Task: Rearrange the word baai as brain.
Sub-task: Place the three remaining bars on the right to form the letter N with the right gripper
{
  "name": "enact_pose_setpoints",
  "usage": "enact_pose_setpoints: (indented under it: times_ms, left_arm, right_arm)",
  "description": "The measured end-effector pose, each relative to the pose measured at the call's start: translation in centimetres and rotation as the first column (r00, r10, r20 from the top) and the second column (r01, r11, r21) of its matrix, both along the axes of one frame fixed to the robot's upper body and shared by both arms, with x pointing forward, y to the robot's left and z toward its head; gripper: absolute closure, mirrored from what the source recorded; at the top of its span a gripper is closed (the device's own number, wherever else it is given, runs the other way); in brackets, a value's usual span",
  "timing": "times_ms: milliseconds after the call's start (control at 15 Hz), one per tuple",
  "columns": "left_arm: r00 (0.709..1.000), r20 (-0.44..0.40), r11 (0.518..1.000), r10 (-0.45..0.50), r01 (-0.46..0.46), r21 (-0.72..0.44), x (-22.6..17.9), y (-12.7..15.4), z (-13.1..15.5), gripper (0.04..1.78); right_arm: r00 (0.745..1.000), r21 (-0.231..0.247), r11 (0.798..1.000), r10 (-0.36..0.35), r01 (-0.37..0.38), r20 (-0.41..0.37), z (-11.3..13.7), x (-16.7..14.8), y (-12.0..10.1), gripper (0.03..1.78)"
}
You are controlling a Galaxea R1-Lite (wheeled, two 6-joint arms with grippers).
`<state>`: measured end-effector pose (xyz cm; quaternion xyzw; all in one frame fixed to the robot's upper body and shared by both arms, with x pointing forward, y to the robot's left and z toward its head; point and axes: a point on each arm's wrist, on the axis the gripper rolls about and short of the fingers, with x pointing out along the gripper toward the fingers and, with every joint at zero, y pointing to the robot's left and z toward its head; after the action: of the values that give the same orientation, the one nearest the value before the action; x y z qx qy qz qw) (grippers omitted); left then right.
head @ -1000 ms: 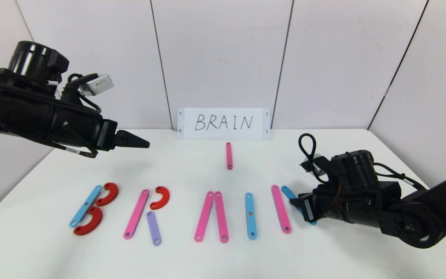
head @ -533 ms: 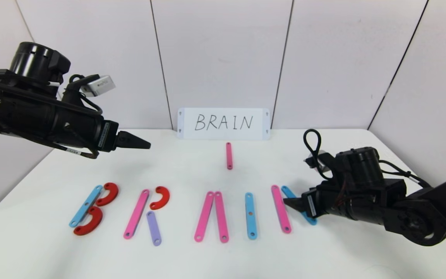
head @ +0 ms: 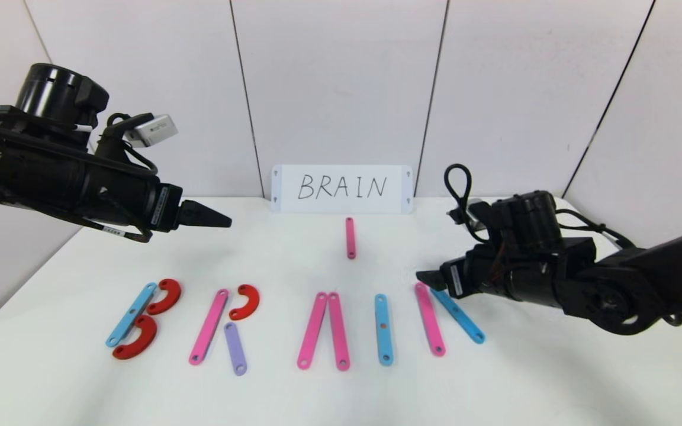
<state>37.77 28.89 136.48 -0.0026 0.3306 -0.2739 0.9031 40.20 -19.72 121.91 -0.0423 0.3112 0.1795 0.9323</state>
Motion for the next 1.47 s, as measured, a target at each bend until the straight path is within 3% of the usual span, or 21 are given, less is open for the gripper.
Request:
enact_pose_setpoints:
  times_ms: [200, 667, 1467]
  left_arm:
    - [1.000, 0.001, 1.000, 0.001, -0.001, -0.001, 0.0, 0.0, 0.0, 0.08]
    - [1.000, 0.006, 1.000, 0.001, -0.001, -0.001, -0.1, 0.0, 0.2, 0.08]
    - [1.000, 0.007, 1.000, 0.001, -0.001, -0.001, -0.1, 0.0, 0.2, 0.08]
  right_arm:
    - [0.999, 0.018, 0.999, -0.043, 0.042, 0.023, 1.1, 1.9, 2.7, 0.08]
    - [0.998, 0.018, 1.000, -0.017, 0.015, 0.065, 0.2, 6.1, 8.6, 0.08]
    - [0.998, 0.001, 1.000, 0.007, -0.007, 0.069, -2.5, 11.3, 13.6, 0.08]
